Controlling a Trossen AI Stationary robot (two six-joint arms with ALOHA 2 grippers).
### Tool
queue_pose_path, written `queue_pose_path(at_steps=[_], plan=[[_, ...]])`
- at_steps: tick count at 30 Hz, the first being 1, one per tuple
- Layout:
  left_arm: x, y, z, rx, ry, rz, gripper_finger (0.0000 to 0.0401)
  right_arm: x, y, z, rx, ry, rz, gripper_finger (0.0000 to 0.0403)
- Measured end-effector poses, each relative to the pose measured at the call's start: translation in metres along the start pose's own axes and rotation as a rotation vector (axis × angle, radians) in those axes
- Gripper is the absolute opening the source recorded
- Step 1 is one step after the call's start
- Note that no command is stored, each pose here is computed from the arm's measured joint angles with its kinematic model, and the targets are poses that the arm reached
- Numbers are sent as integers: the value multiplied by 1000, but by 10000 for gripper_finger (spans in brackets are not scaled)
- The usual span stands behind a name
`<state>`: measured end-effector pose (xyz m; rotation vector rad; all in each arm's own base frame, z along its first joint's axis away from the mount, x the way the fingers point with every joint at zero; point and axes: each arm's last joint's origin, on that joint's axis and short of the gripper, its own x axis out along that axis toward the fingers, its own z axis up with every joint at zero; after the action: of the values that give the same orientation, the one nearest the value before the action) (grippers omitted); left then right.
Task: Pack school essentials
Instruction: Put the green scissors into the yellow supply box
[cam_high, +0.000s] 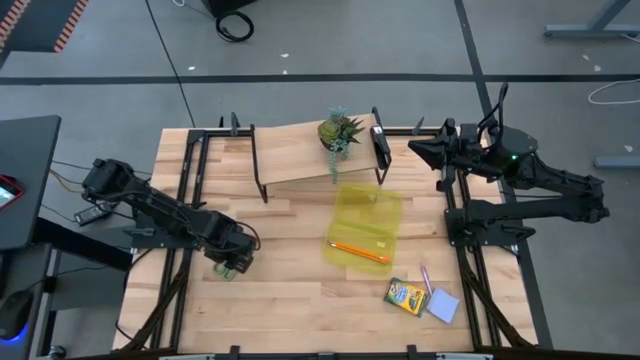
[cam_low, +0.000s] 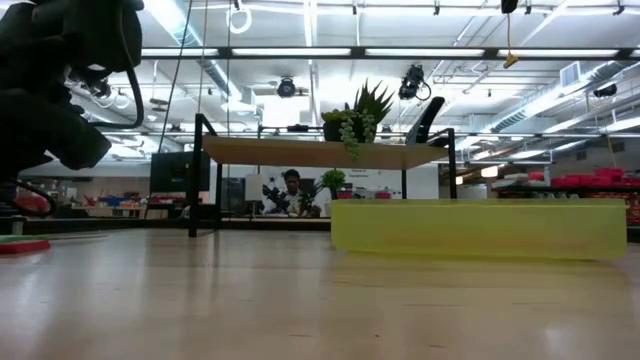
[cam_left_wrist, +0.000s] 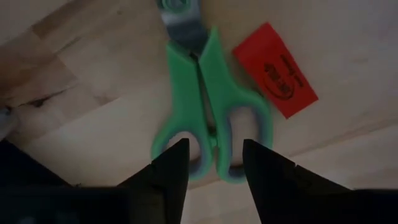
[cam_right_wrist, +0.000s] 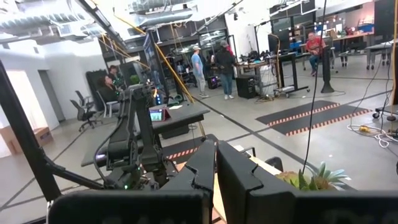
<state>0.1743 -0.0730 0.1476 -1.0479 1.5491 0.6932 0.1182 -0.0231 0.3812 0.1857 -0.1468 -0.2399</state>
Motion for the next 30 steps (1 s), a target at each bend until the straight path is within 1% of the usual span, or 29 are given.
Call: queue_pose_path(at_steps=[3, 6, 12, 16, 20, 24, 30], plan=[[3, 1, 1, -17, -12, -8, 149, 0, 0, 1, -1, -11, 2, 23], [6, 2, 0, -32, 4, -26, 144, 0, 0, 2, 0, -25, 5, 23], [8, 3, -6, -64, 20, -6, 144, 0, 1, 3, 0, -31, 6, 23], [0, -6, -9, -66, 0, -38, 148, 0, 1, 3, 0, -30, 5, 23], [-3, -10, -11, -91, -2, -46, 148, 0, 1, 3, -1, -29, 5, 23], [-2, -7, -15, -116, 8, -10, 148, 0, 0, 3, -7, -27, 5, 23], [0, -6, -23, -162, 15, 8, 140, 0, 0, 3, -8, -28, 2, 23]])
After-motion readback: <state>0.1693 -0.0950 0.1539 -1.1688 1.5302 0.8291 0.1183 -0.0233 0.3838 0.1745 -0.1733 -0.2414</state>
